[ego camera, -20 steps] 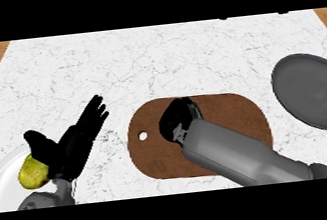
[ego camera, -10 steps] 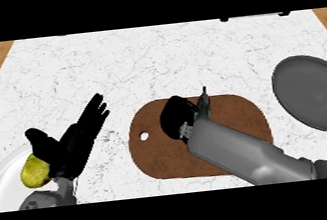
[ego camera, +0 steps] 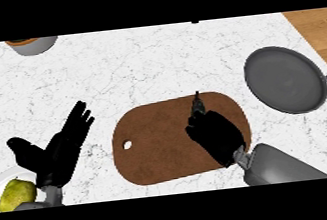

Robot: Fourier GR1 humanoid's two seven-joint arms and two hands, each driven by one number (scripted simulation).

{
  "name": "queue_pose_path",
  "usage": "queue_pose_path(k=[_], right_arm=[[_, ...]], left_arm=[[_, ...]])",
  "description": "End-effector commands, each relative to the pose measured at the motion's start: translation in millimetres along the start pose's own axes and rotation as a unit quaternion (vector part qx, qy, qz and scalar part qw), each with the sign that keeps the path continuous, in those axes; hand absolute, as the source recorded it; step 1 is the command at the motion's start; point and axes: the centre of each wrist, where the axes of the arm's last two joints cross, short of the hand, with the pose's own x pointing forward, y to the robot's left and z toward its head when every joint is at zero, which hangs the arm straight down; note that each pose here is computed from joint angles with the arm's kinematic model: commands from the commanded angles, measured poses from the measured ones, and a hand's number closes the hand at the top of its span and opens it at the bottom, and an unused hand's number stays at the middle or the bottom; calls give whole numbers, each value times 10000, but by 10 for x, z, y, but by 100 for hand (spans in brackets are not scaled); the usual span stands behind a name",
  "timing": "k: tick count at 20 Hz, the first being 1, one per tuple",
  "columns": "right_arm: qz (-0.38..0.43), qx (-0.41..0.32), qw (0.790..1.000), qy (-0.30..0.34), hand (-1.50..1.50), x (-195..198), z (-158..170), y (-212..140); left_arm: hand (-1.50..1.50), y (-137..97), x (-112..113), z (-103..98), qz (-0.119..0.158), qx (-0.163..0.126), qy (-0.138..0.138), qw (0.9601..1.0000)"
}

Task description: Pick the eggplant from the cutting board and place it in the pan

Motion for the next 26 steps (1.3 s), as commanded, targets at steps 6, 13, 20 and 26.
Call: queue_pose_path(k=[6,13,20,26], right_arm=[[-1304,-2552,9579,162,150,-346,1011,-50],[-3108,-3156,8964,194,150,-323,1689,41],[-3756,-3417,8589,675,150,-981,2119,361],[-2976,-3610,8776,1041,150,-1517,2053,794]], left_arm=[[0,102,-57,103,-49,110,29,9999],[0,-19,-91,147,59,-38,-74,9999],[0,113,144,0,-172,-419,-146,9989],[0,-185,96,-122,-199,-599,-106,9979]])
